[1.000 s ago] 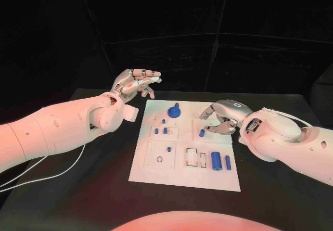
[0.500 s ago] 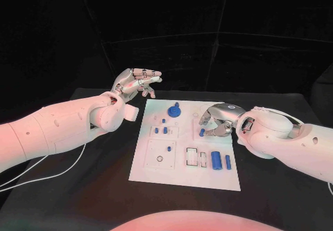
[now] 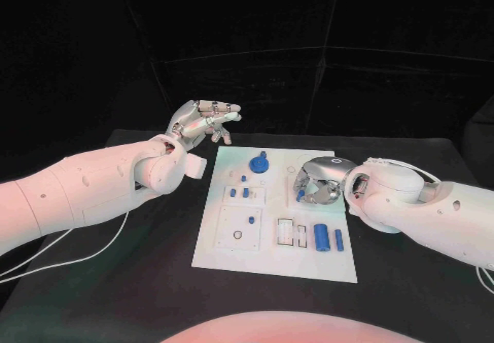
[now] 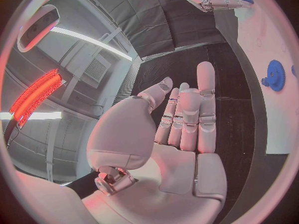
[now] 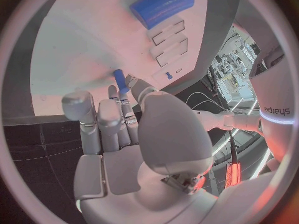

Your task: Assemble the parts on the task board

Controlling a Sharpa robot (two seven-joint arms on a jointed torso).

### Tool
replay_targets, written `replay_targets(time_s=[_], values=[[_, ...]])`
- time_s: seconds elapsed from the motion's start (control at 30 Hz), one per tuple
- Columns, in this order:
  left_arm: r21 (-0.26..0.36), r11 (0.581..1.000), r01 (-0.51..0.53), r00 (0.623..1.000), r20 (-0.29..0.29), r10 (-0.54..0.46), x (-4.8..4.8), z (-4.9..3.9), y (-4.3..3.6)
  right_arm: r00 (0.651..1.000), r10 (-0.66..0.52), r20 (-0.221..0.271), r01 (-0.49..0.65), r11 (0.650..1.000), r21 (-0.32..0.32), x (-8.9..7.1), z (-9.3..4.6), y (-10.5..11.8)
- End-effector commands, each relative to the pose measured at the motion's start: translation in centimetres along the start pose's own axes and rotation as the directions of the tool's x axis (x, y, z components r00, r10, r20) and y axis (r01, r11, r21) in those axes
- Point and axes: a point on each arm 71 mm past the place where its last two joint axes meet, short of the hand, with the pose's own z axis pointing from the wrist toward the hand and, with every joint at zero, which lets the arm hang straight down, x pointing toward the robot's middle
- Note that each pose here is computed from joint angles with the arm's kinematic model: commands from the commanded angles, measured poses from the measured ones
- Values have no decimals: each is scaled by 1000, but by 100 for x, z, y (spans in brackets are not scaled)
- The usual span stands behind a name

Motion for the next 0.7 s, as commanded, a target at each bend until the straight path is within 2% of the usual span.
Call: replay_targets(time_s=[0.03, 0.47, 0.7], values=[[7, 1000, 9, 1000, -11, -9, 8, 6, -10, 1000, -6, -21, 6, 1000, -1, 11, 12, 0], [5, 1000, 10, 1000, -12, -10, 4, 5, -9, 999, -33, -18, 34, 999, 11, 13, 22, -12], [4, 1000, 11, 1000, -13, -10, 3, 4, -8, 998, -9, 64, 10, 1000, -11, -41, 1, 28]])
